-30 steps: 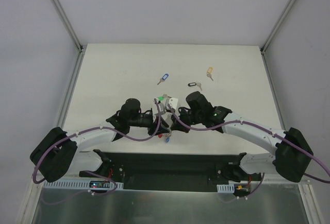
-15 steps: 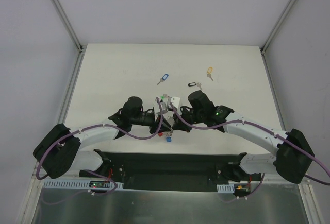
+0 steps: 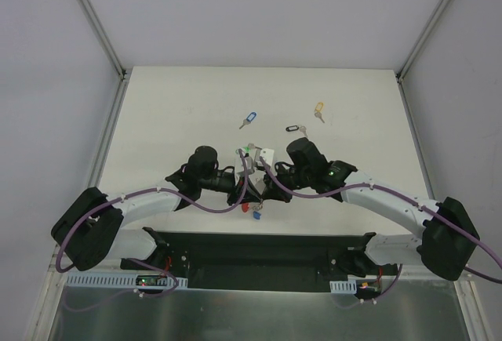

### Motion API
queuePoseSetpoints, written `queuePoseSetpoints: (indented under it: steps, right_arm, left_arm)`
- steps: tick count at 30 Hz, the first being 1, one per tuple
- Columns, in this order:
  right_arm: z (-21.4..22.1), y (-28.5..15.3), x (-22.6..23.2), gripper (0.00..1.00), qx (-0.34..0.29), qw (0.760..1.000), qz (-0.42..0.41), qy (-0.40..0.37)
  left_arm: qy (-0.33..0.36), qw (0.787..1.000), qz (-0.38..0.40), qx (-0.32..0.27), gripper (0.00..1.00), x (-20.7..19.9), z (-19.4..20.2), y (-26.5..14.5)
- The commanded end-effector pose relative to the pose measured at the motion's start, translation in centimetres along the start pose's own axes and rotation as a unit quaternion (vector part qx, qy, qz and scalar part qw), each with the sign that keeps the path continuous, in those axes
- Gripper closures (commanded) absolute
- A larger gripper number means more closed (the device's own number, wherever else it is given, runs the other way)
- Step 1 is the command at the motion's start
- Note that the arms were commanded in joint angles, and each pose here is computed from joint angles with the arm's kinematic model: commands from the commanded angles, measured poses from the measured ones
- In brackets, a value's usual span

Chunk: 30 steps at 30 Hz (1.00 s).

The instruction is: Put the keys on the keyring

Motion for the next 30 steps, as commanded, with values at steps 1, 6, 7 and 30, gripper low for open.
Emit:
queuePoseSetpoints:
  steps: [1,6,7,30]
  right_arm:
    - [-0.8,0.3,0.7,0.99,-0.015,0.999,-0.034,-0.029]
    - [-0.9,0.4,0.7,0.98,-0.015,0.999,-0.033,-0.025]
    - [-1.0,0.3,0.6,0.97,-0.016,0.999,-0.023,-0.024]
    - [1.2,-0.4,1.0,0.66,-0.222,0.968,0.092,0.065]
  left_arm:
    - [0.046,0.997,0.052,-0.023,0.95,-0.8,-2.8,1.2]
    - [0.041,0.998,0.034,-0.025,1.0,-0.6,-2.7,1.1]
    - [0.04,0.998,0.029,-0.025,1.0,-0.5,-2.6,1.1]
    - [0.003,0.988,-0.067,-0.137,1.0,-1.3,0.1,-0.6]
Point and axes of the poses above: each gripper's point midway between its finger pads, its own y axis out along the fingers, its own x axis along the line the jaws close on, z = x × y, the point moved 9 cm from there along -y, back along the fingers, and after that the axes turned 4 degrees about -y, right-handed, at the moved point
